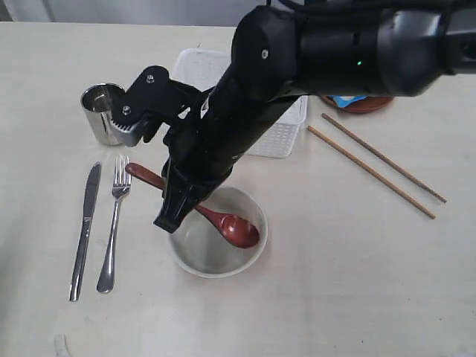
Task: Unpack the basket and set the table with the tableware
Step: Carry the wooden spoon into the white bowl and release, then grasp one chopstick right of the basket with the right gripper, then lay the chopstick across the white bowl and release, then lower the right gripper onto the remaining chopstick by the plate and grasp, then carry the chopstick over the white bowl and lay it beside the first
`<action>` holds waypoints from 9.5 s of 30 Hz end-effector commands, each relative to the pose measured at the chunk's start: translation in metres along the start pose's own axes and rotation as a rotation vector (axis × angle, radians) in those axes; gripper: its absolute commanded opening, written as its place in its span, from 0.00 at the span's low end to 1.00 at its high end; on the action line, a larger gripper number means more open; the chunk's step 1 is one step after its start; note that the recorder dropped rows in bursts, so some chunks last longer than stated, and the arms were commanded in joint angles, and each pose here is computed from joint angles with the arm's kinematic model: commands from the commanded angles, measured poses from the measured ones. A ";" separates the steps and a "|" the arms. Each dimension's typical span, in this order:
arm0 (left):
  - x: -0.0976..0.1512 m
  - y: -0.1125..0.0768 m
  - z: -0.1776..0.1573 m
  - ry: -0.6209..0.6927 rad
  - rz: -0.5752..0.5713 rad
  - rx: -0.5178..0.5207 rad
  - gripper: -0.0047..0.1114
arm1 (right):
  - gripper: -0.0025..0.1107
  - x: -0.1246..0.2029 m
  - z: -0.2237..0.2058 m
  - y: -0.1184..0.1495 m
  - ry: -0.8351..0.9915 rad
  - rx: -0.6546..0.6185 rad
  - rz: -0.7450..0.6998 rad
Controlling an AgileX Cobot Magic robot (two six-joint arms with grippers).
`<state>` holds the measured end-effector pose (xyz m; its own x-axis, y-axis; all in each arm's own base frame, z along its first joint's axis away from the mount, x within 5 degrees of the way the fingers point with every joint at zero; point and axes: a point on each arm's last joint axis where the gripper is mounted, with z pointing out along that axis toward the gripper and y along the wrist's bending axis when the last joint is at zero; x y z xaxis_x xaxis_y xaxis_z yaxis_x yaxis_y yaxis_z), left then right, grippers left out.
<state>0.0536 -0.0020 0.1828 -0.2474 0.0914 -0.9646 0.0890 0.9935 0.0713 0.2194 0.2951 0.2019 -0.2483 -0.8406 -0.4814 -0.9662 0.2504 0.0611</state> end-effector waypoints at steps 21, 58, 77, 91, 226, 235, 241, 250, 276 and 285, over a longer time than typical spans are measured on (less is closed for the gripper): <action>0.001 0.000 0.000 0.000 0.000 0.005 0.04 | 0.35 -0.003 -0.005 -0.001 -0.013 0.008 -0.010; 0.001 0.000 0.000 0.000 0.000 0.005 0.04 | 0.22 0.201 -0.007 -0.177 0.316 0.285 0.639; 0.001 0.000 0.000 0.000 0.000 0.005 0.04 | 0.02 0.140 -0.112 -0.147 0.059 0.456 0.566; 0.001 0.000 0.000 0.000 -0.002 0.005 0.04 | 0.02 0.013 -0.098 0.019 -0.012 0.240 -0.276; 0.001 0.000 0.000 -0.001 0.001 0.004 0.04 | 0.03 0.223 -0.021 -0.212 0.294 0.181 0.710; 0.001 0.000 0.000 -0.001 0.001 0.004 0.04 | 0.02 0.218 -0.031 -0.212 0.277 0.199 0.697; 0.001 0.000 0.000 -0.001 0.001 0.004 0.04 | 0.02 0.192 -0.076 -0.206 0.182 0.300 0.629; 0.001 0.000 0.000 -0.001 0.001 0.004 0.04 | 0.02 0.123 -0.155 -0.162 -0.103 0.379 0.415; 0.001 0.000 0.000 -0.001 0.001 0.004 0.04 | 0.02 0.008 -0.028 0.012 0.277 0.150 -0.357; 0.001 0.000 0.000 -0.001 0.001 0.004 0.04 | 0.02 0.004 -0.026 0.019 0.219 0.078 -0.359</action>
<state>0.0536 -0.0020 0.1828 -0.2474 0.0914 -0.9646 0.0890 0.9935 0.0713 0.2014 0.2809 0.2225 0.0741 -0.9692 -0.2348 -0.9860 -0.0360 -0.1626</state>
